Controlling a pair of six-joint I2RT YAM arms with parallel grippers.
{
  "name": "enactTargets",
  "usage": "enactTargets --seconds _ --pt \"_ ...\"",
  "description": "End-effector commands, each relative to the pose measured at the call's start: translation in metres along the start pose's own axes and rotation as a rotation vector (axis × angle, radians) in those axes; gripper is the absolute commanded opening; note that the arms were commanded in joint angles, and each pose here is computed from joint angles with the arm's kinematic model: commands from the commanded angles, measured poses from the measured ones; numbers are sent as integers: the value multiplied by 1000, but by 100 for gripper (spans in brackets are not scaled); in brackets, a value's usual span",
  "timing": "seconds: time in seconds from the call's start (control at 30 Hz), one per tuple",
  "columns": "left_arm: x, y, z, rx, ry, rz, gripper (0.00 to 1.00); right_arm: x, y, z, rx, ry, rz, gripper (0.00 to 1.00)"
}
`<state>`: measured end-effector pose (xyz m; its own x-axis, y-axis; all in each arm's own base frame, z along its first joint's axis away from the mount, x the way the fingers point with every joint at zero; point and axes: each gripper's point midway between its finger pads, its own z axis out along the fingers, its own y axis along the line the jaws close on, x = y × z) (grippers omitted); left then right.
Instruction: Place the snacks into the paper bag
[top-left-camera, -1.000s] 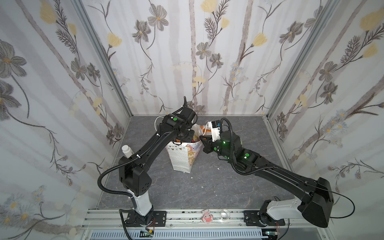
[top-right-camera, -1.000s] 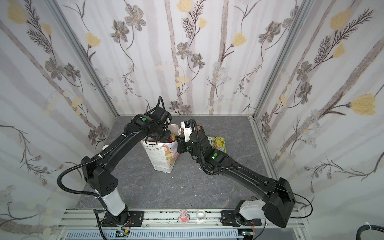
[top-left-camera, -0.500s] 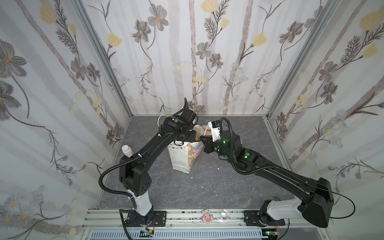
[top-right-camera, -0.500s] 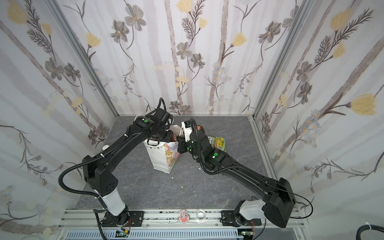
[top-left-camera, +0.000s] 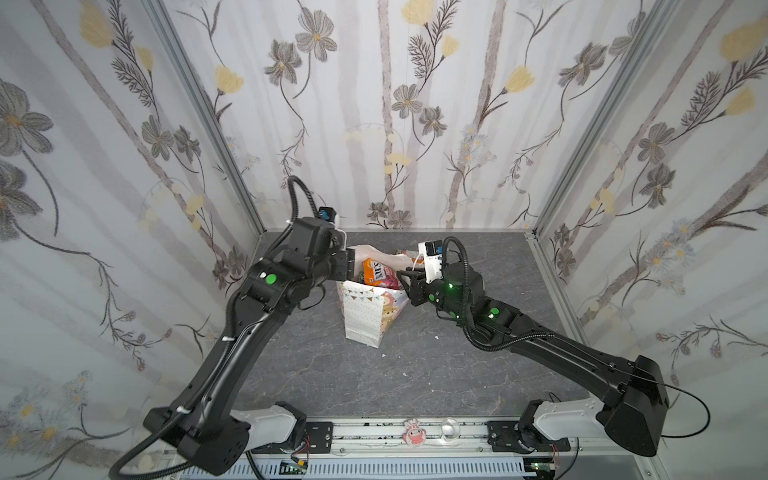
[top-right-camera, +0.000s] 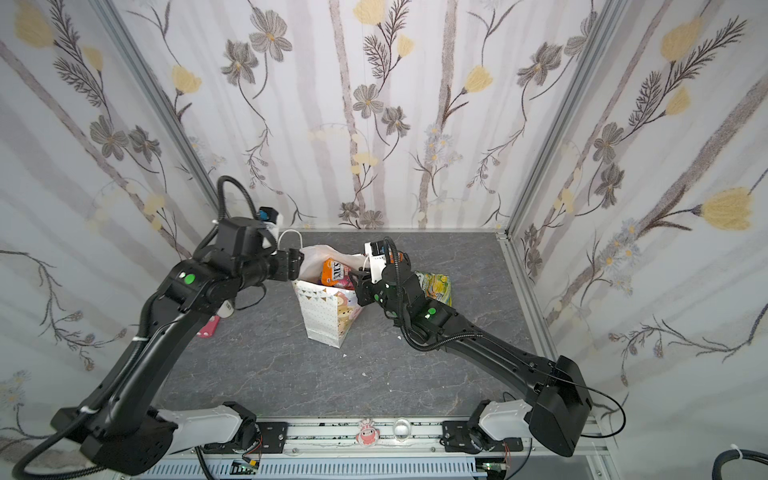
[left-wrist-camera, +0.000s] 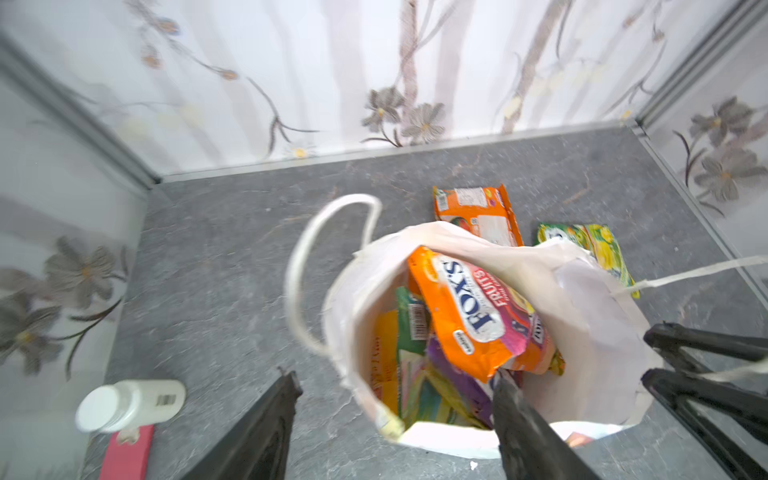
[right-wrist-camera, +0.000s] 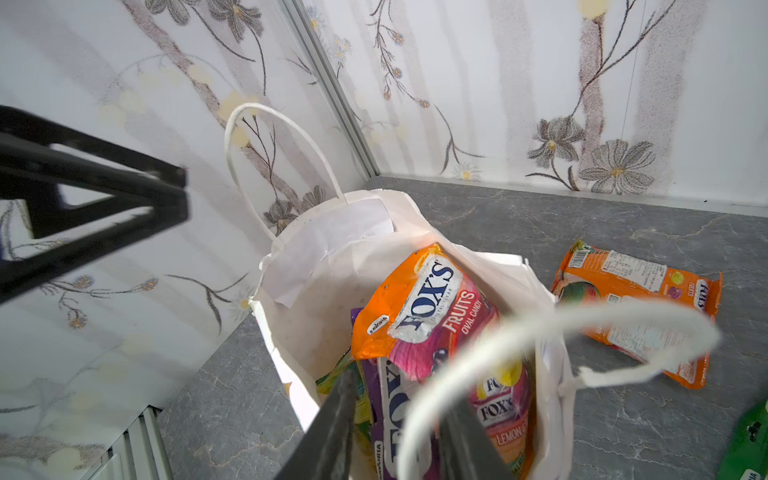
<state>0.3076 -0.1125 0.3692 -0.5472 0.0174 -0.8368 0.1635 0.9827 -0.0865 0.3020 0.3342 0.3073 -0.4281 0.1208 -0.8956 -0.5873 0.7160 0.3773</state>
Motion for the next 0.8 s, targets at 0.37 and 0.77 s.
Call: enactTargets --seconds 0.37,0.77 --pt "11 25 26 90 -126 -101 85 -3 3 -16 27 80 -2 56" --pt "1 29 66 150 -178 -116 80 -34 -87 -117 351 -126 115 67"
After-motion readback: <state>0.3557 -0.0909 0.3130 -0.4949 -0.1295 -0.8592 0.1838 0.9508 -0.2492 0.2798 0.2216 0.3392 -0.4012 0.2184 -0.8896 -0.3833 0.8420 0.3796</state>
